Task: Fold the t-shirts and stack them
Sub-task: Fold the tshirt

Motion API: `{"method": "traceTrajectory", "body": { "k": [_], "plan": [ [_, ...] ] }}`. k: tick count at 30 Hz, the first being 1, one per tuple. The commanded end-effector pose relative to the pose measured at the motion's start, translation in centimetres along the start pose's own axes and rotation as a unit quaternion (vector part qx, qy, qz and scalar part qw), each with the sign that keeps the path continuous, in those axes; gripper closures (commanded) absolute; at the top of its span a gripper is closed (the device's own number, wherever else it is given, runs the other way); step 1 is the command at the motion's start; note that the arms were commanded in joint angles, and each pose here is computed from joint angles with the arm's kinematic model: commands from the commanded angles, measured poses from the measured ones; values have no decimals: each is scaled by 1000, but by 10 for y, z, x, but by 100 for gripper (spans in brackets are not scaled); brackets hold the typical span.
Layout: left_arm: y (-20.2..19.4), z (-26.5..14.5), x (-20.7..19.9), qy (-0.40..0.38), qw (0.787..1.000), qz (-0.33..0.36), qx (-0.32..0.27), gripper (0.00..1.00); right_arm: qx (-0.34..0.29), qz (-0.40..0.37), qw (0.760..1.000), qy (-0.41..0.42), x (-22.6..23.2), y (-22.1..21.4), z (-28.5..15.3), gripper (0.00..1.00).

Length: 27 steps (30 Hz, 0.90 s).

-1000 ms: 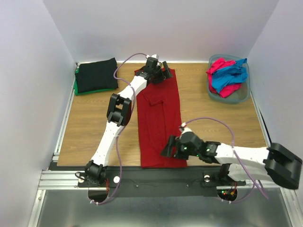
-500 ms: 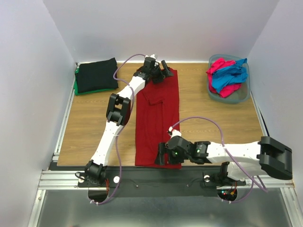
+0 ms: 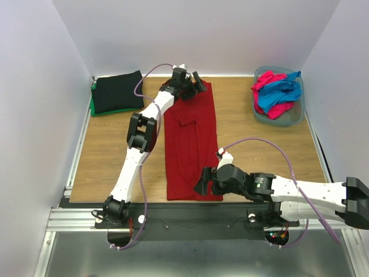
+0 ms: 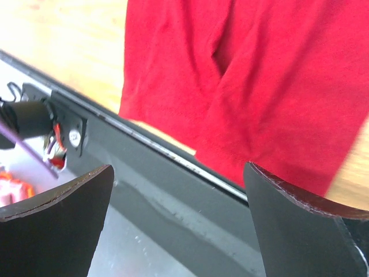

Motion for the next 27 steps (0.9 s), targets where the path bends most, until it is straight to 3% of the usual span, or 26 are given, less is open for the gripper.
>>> {"method": "traceTrajectory", "body": {
  "k": [1,2,3,5,6,8,9,10,11,12,14,16,17,23,27],
  "plan": [
    [44,-119,-143,-86,989,106,-63,1,-54,-12,998,-37,-8,24,-10,0],
    [33,-128,-132,-58,991,110,-47,1,-58,-18,997,-48,-11,27,-11,0],
    [34,-175,-169,-81,985,139,-67,1,-56,-25,996,-66,-16,29,-13,0],
    [28,-213,-173,-60,984,143,-90,2,-55,-26,993,-97,-26,30,-15,0],
    [5,-247,-168,-52,986,131,-87,2,-52,-21,991,-124,-35,28,-16,0],
    [-16,-277,-146,-16,987,101,-123,1,-48,-7,989,-139,-43,29,-16,0],
    [-48,-301,-122,3,987,83,-140,1,-39,-4,989,-141,-46,26,-16,0],
    [-67,-312,-107,13,988,67,-138,2,-37,0,989,-145,-49,25,-16,0],
    [-103,-311,-59,57,991,63,-107,1,-35,8,987,-154,-55,27,-15,0],
    [-116,-337,-59,38,992,53,-108,2,-30,9,987,-160,-60,24,-14,0],
    [-167,-348,-9,82,994,19,-69,1,-18,14,985,-171,-66,21,-11,0],
    [-196,-369,7,90,994,-33,-57,1,10,6,984,-180,-70,10,-5,0],
    [-217,-374,42,130,990,-30,-35,2,26,5,983,-181,-71,4,-3,0],
    [-268,-405,119,248,967,-39,44,2,73,7,980,-186,-75,-17,5,0],
    [-300,-408,145,274,954,-39,113,3,67,36,980,-182,-76,-21,1,2]
  ]
}}
Point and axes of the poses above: each gripper's point midway between its finger pads, its own z axis out along the fingers, its own x axis along the line the jaws close on, y = z × x, the point moved 2 cm from there along -z, back along the fingers, and after that the axes turned 13 degrees about -z, right-handed, at the moved point
